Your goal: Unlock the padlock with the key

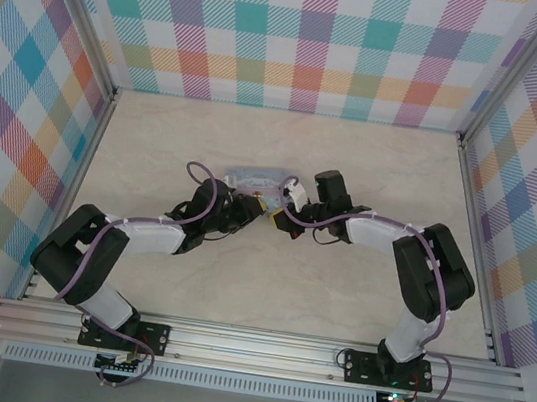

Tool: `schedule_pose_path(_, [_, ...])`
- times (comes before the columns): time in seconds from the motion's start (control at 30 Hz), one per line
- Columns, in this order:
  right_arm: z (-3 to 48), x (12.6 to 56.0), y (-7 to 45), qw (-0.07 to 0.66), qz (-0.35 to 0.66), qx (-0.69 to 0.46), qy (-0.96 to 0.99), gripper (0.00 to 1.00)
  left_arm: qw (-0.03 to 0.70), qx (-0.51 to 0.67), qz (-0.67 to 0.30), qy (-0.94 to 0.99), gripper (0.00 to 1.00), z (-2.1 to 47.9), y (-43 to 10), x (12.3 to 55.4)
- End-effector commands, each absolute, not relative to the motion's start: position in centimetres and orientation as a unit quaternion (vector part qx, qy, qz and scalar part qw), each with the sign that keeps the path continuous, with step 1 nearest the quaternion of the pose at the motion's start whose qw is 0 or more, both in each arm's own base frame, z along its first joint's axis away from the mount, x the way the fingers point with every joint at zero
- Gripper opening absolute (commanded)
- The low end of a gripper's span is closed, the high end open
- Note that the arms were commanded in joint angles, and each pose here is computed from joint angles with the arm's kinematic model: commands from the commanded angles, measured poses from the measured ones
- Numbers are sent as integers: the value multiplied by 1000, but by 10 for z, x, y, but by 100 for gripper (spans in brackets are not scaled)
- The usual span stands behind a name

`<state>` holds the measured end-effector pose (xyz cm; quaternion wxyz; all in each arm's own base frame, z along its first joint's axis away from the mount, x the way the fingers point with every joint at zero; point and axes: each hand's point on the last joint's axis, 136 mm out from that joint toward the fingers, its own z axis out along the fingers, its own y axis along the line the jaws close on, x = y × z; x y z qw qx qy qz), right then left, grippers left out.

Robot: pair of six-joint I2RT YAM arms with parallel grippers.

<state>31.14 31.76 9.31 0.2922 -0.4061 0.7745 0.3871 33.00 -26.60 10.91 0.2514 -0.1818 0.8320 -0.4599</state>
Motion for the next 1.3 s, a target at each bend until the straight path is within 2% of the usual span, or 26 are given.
schedule_pose_path(0.0, [145,335,340,366,434,-423,706,2,207,-119,-507,828,0,128,-293,305])
schedule_pose_path(0.4, [152,346,336,362,434,-410,716,2,204,-106,-496,837,0,121,-292,303])
schedule_pose_path(0.83, [160,357,349,391,426,-406,707,2,197,-99,-503,836,0,120,-297,304])
schedule_pose_path(1.27, [127,331,341,354,429,-348,755,1,200,-109,-487,843,0,98,-295,308])
